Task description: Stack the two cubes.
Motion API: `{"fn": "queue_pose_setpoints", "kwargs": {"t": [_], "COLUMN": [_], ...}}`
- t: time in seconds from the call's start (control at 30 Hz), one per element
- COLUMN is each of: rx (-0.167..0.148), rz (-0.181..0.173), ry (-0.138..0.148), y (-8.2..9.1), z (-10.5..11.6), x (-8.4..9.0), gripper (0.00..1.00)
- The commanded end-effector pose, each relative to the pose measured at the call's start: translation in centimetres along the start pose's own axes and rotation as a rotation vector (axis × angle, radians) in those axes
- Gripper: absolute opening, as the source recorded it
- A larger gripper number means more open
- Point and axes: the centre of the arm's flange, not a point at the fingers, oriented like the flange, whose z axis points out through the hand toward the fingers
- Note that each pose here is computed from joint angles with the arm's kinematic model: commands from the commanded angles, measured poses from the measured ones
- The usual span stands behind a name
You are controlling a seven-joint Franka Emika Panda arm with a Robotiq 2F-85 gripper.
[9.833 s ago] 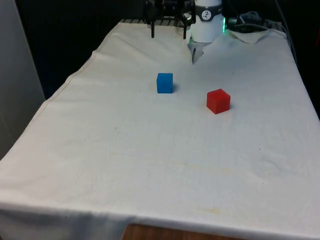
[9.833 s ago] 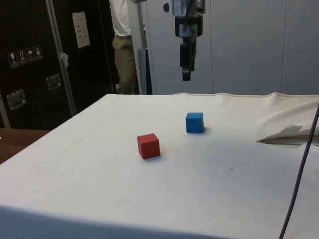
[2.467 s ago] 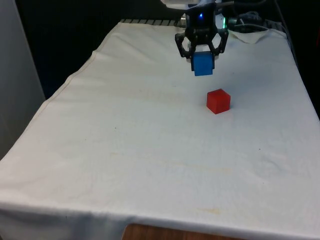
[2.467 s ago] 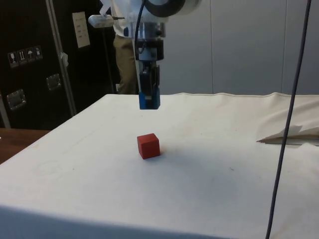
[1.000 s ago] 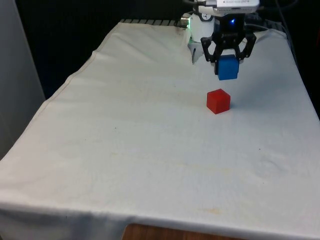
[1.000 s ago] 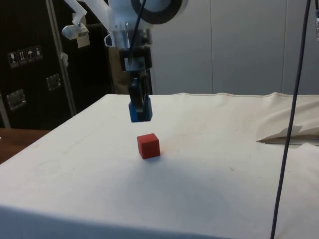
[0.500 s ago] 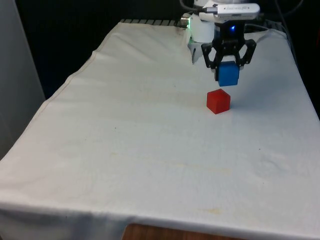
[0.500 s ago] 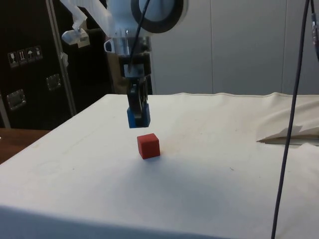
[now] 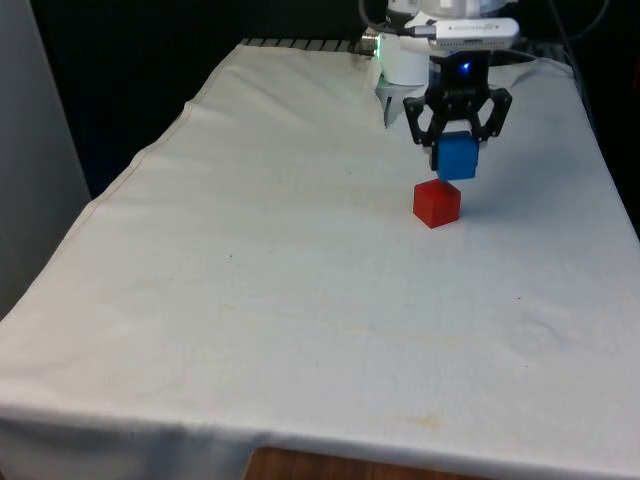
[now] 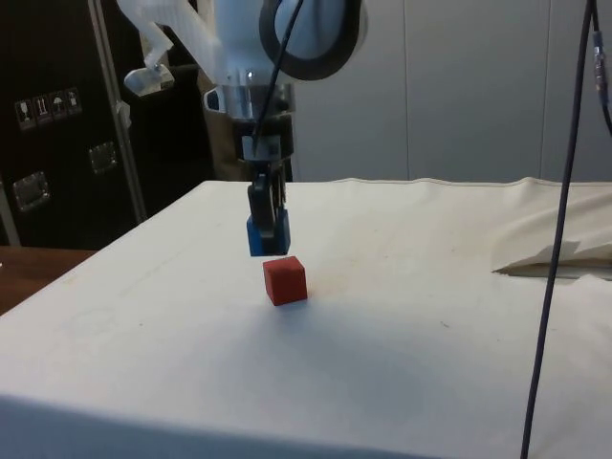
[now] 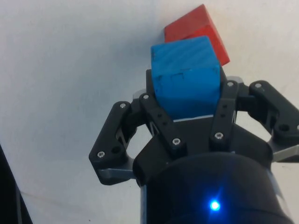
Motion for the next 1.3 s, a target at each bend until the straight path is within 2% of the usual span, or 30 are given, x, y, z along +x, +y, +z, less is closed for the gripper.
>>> {"fn": "queue_pose_setpoints", "kwargs": {"t": [0.0,0.1,0.13,0.17,0.4,0.43,0.47,0.8,0.87,1.0,1.03,1.07,1.1,1.13,1.27], "rx": [0.001,0.004,0.001,0.004,0.003,0.001,0.003,0.003,0.004,0.005,0.004,0.001,0.005,0.005,0.005], "rz": [0.001,0.0,0.001,0.001,-0.001,-0.002,-0.002,-0.003,-0.003,-0.004,-0.004,-0.003,-0.003,-0.003,-0.004], "ry": [0.006,0.004,-0.004,0.004,0.009,-0.001,0.009,0.005,0.005,0.005,0.006,0.0,0.006,0.005,0.005], "y": [-0.1,-0.2,0.0,-0.2,-0.4,-0.2,-0.4,-0.4,-0.3,-0.4,-0.4,-0.3,-0.4,-0.4,-0.4], "z": [0.2,0.4,0.4,0.5,1.2,1.2,1.4,1.7,1.7,1.7,1.7,1.6,1.7,1.7,1.7], "x": [-0.1,-0.3,-0.3,-0.3,-0.5,-0.5,-0.5,-0.5,-0.5,-0.5,-0.5,-0.6,-0.5,-0.5,-0.5], "gripper": [0.0,0.0,0.0,0.0,0.0,0.0,0.0,0.0,0.16,0.54,0.69,0.79,0.79,0.97,1.0]}}
